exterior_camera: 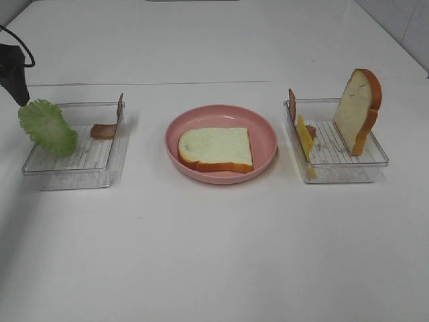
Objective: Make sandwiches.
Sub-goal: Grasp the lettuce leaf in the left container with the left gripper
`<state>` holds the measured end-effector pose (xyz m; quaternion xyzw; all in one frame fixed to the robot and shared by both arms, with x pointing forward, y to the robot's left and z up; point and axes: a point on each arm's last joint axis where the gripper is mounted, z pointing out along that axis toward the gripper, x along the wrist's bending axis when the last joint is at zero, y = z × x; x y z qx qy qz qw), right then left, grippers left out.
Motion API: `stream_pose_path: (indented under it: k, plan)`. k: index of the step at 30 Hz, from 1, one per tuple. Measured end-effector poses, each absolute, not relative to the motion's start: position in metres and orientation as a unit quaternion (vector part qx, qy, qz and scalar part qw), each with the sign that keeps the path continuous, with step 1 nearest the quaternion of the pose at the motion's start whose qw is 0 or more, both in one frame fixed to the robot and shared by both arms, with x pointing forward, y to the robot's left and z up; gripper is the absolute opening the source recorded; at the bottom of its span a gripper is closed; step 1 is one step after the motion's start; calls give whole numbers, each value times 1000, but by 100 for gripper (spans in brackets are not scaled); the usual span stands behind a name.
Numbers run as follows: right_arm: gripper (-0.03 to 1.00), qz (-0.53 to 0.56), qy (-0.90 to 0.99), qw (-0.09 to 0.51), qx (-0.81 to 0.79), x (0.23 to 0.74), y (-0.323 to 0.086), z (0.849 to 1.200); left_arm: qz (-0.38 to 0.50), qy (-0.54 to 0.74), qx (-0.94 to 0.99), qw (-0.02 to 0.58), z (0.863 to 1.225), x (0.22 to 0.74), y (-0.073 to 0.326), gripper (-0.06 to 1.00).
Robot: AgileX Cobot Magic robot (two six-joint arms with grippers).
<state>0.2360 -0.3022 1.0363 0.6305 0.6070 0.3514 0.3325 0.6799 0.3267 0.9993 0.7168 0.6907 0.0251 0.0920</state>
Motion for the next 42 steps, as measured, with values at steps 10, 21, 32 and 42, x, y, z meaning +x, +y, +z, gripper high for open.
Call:
stream_pose_path:
  k: [10, 21, 32, 42]
  plan:
    - [80, 351, 607, 333, 631, 236, -302, 1036, 4, 687, 719, 107, 959, 717, 325, 89]
    - [80, 351, 607, 333, 631, 236, -302, 1036, -4, 688, 718, 107, 944, 726, 325, 86]
    - [80, 351, 607, 333, 631, 236, -302, 1036, -9, 689, 716, 114, 944, 727, 324, 28]
    - [80, 351, 607, 333, 631, 236, -302, 1036, -10, 689, 715, 115, 944, 727, 323, 23]
